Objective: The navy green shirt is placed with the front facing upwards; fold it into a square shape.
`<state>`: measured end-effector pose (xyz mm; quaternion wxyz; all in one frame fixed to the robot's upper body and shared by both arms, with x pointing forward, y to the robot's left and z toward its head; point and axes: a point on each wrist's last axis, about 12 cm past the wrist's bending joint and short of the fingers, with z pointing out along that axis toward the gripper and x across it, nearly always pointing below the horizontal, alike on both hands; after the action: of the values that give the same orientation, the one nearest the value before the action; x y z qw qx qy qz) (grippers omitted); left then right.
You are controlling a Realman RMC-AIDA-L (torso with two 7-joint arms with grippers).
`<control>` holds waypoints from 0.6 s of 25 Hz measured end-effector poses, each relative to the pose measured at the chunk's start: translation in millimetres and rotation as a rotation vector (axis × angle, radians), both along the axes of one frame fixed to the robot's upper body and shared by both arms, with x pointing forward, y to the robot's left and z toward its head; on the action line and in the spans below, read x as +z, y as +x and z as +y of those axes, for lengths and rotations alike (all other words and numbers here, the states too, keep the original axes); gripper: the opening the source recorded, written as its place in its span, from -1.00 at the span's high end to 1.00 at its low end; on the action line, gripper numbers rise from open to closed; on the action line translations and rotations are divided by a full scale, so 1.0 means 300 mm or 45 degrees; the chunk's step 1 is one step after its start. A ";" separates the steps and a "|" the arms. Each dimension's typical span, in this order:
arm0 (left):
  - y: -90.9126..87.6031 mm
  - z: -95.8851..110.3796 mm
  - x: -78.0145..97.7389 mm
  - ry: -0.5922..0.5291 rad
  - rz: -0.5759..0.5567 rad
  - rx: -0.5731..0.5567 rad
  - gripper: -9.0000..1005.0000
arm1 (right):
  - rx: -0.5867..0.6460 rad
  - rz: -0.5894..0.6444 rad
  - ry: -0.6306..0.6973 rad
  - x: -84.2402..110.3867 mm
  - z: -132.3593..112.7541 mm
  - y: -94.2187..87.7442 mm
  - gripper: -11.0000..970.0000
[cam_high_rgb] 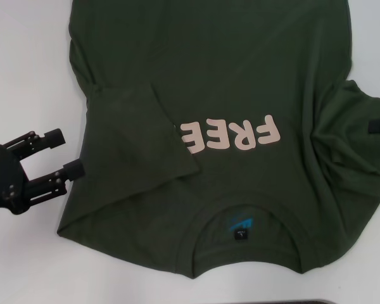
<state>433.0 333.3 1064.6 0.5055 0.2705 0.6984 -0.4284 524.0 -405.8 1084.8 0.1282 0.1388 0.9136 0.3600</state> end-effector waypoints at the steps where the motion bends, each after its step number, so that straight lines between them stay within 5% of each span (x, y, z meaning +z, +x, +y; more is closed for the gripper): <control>1: 0.000 0.000 0.000 0.000 0.000 0.000 -0.56 | -0.001 -0.001 -0.001 -0.001 0.001 0.000 -0.76; 15: -0.008 0.003 -0.003 0.000 0.006 0.006 -0.56 | -0.006 0.001 0.003 -0.014 0.017 0.007 -0.76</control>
<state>430.7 334.3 1063.6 0.5048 0.2679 0.7003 -0.4278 526.1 -400.7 1080.5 0.1286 0.1411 0.9129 0.3608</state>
